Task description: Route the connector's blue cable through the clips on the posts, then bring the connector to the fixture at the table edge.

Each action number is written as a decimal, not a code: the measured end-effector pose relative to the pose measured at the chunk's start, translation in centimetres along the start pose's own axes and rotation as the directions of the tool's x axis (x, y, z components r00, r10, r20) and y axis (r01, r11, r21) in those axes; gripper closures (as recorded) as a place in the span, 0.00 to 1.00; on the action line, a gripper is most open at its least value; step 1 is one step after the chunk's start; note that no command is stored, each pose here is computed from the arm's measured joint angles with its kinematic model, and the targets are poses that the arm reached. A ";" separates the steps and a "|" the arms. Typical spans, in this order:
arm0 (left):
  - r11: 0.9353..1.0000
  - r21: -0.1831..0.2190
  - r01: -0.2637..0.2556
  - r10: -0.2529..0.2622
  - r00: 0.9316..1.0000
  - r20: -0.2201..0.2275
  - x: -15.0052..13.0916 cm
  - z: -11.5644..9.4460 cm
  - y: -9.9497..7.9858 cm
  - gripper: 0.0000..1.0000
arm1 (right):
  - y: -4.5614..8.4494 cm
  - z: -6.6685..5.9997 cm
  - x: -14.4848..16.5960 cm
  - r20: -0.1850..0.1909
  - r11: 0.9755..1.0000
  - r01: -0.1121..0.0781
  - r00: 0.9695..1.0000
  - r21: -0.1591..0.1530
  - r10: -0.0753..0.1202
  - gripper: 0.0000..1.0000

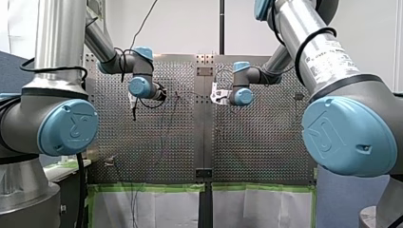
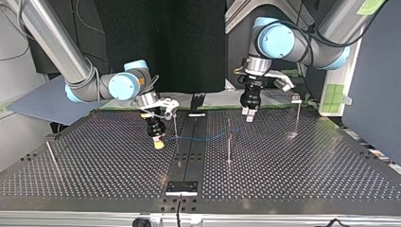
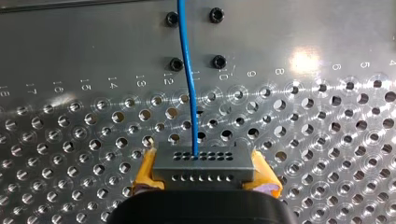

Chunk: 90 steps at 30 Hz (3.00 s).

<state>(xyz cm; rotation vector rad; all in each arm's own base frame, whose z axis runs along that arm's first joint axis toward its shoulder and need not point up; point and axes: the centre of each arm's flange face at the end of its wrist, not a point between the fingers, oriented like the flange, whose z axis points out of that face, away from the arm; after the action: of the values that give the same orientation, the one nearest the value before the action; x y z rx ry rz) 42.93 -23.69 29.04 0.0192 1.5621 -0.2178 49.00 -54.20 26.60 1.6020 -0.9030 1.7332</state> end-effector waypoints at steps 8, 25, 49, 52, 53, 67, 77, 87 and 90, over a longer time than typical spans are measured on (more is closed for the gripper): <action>1.000 0.003 -0.009 0.009 1.000 -0.003 0.0 -0.1 -0.1 0.00 | -0.1 0.0 -0.1 0.005 1.000 0.000 1.000 0.002 0.000 1.00; 0.997 0.057 -0.054 0.054 0.999 0.003 0.0 -0.5 -1.6 0.00 | -0.6 -0.1 -0.3 0.012 1.000 -0.001 1.000 0.007 0.001 1.00; 0.998 0.056 -0.035 0.035 0.999 0.001 0.1 -0.6 -1.7 0.00 | -0.8 -0.2 -0.5 0.022 1.000 -0.002 1.000 0.010 0.002 1.00; 0.997 0.060 -0.048 0.048 0.999 -0.002 0.1 -0.7 -1.9 0.00 | -1.0 -0.3 -0.6 0.024 1.000 -0.003 1.000 0.012 0.002 1.00; 0.997 0.063 -0.054 0.054 0.999 -0.003 0.2 -0.7 -2.0 0.00 | -1.1 -0.3 -0.6 0.026 1.000 -0.002 1.000 0.013 0.002 1.00; 0.991 0.081 -0.104 0.097 0.992 0.082 -2.1 -1.1 -6.9 0.00 | -1.2 -0.4 -0.9 0.041 1.000 -0.004 0.999 0.012 0.003 1.00; 0.991 0.081 -0.107 0.101 0.992 0.071 -1.5 -2.2 -10.0 0.00 | -1.0 -0.5 -1.1 0.052 1.000 -0.005 0.999 0.007 0.004 1.00; 0.983 0.072 -0.166 0.162 0.985 0.050 -0.3 -1.5 -13.4 0.00 | -0.9 -0.5 -1.1 0.053 1.000 -0.005 0.999 0.004 0.004 1.00; 0.982 0.056 -0.182 0.179 0.983 0.047 0.0 -0.9 -13.8 0.00 | -0.9 -0.5 -1.1 0.052 1.000 -0.005 0.999 0.005 0.004 1.00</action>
<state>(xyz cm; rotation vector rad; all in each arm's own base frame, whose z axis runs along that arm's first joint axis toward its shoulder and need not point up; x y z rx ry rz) 39.98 -37.13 30.80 0.2022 1.5019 -0.1213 49.53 -53.25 25.54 1.6563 -0.9282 1.7051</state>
